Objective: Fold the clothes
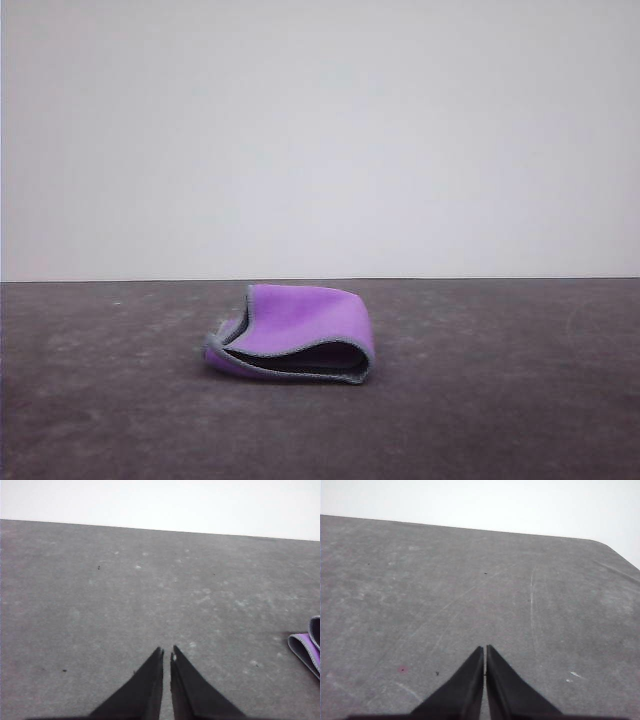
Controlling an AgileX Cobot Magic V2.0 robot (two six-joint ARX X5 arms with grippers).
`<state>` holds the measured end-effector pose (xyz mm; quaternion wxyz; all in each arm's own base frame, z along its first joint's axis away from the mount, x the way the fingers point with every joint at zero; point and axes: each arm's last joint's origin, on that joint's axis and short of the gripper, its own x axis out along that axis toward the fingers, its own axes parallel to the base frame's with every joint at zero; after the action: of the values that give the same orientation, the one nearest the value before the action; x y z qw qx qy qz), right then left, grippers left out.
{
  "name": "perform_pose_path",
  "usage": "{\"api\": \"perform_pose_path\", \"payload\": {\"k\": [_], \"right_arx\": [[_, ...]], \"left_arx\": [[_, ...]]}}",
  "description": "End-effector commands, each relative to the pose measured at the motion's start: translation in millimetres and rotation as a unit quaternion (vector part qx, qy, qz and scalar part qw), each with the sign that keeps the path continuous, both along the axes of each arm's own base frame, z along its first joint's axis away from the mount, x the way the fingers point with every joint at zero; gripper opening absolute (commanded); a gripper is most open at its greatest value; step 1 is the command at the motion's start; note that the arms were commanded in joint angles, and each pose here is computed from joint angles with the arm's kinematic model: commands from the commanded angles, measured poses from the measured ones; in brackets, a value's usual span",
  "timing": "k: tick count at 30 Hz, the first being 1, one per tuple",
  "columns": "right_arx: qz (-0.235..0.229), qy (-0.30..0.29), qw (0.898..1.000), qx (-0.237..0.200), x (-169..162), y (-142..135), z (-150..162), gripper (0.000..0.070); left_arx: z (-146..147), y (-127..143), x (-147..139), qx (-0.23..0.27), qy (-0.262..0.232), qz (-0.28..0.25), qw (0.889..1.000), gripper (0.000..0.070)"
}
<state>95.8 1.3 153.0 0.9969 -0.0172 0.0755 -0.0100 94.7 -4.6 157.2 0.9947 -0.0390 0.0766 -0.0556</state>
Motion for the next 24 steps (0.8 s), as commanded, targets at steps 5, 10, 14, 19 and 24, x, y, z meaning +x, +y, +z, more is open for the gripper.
{"api": "perform_pose_path", "payload": {"k": [5,10,14,19,24], "right_arx": [[-0.002,-0.003,1.000,0.007,0.4,0.1,-0.5,0.0004],[-0.002,-0.003,1.000,0.007,0.4,0.1,-0.5,0.0004],[-0.002,-0.003,1.000,0.007,0.4,0.1,-0.5,0.0004],[-0.002,-0.003,1.000,0.007,0.4,0.1,-0.5,0.0004],[-0.002,-0.003,1.000,0.007,0.4,0.1,-0.5,0.0004]], "left_arx": [[-7.0,0.1,0.7,0.000,0.013,0.003,1.000,0.0017],[-7.0,0.1,0.7,0.000,0.013,0.003,1.000,0.0017],[-7.0,0.1,0.7,0.000,0.013,0.003,1.000,0.0017],[-7.0,0.1,0.7,0.000,0.013,0.003,1.000,0.0017],[-7.0,0.1,0.7,0.000,0.013,0.003,1.000,0.0017]]}}
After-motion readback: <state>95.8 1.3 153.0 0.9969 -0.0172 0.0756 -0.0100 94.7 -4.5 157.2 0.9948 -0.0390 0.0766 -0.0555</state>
